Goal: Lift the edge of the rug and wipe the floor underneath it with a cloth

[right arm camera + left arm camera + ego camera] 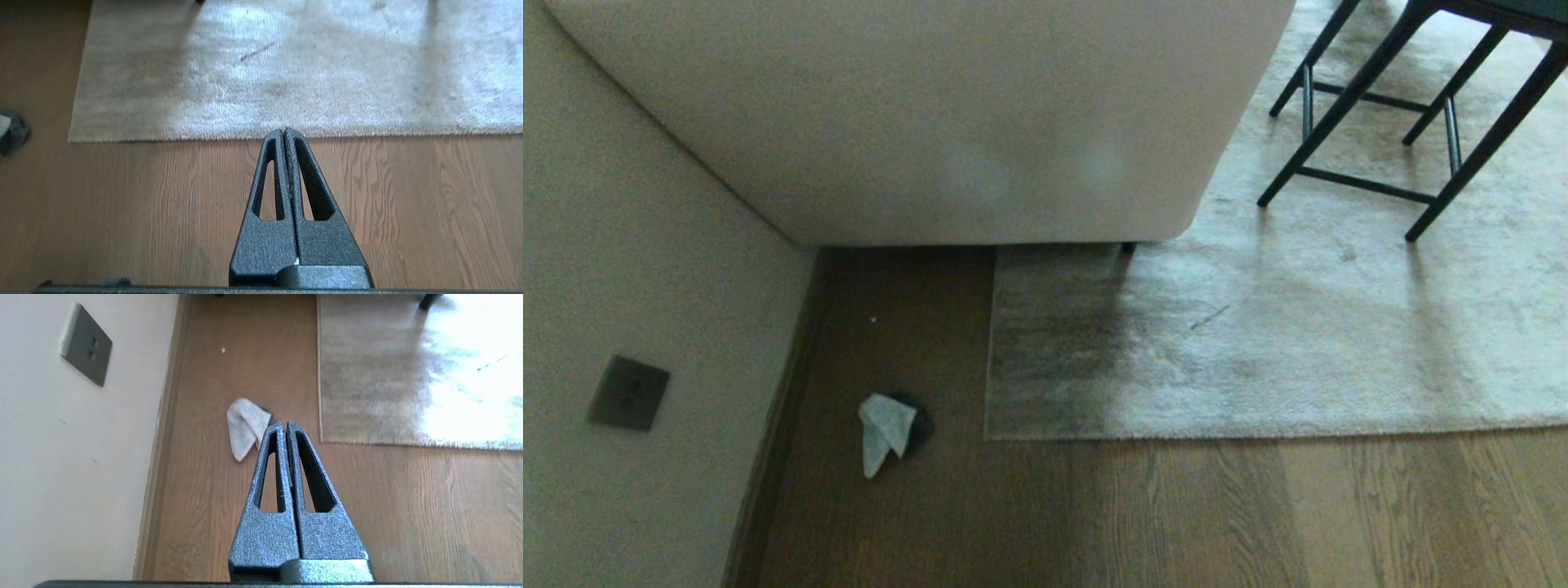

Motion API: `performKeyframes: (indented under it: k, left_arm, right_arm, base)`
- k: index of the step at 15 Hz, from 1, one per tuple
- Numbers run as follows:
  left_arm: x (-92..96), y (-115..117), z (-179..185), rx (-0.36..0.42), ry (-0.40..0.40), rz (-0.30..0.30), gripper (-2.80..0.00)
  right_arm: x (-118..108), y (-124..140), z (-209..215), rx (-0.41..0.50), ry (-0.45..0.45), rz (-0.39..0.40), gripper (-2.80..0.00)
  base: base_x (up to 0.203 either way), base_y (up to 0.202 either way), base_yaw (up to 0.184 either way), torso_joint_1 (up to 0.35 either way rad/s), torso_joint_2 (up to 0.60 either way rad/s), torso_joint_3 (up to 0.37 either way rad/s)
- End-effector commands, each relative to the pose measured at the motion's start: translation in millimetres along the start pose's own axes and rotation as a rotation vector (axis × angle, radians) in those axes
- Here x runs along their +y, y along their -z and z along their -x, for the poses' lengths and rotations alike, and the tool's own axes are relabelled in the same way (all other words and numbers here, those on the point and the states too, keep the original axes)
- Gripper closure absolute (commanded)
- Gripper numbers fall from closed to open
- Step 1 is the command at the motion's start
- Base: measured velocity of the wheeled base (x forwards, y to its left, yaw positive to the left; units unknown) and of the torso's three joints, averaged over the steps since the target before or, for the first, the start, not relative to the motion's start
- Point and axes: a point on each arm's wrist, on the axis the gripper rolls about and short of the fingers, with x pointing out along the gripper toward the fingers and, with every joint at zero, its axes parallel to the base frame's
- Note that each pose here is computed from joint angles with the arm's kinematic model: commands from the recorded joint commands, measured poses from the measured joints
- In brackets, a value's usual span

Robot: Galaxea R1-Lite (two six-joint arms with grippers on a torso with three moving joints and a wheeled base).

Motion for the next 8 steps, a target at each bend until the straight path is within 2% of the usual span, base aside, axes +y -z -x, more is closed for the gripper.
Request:
performKeyframes:
  k: [1, 8]
  left_arm:
    - [0.0, -0.2, 0.0, -0.001, -0.001, 0.001, 0.00]
    - [0.0, 0.0, 0.0, 0.000, -0.001, 0.001, 0.00]
  right_arm:
    - [0.0, -0.1, -0.1, 0.001, 0.000, 0.000, 0.00]
    - [0.0, -0.1, -0.1, 0.001, 0.000, 0.000, 0.00]
  base:
    - [0.000, 0.000, 0.000, -0.006, 0.00, 0.194]
    - [0.000, 0.000, 0.000, 0.002, 0.00, 0.201]
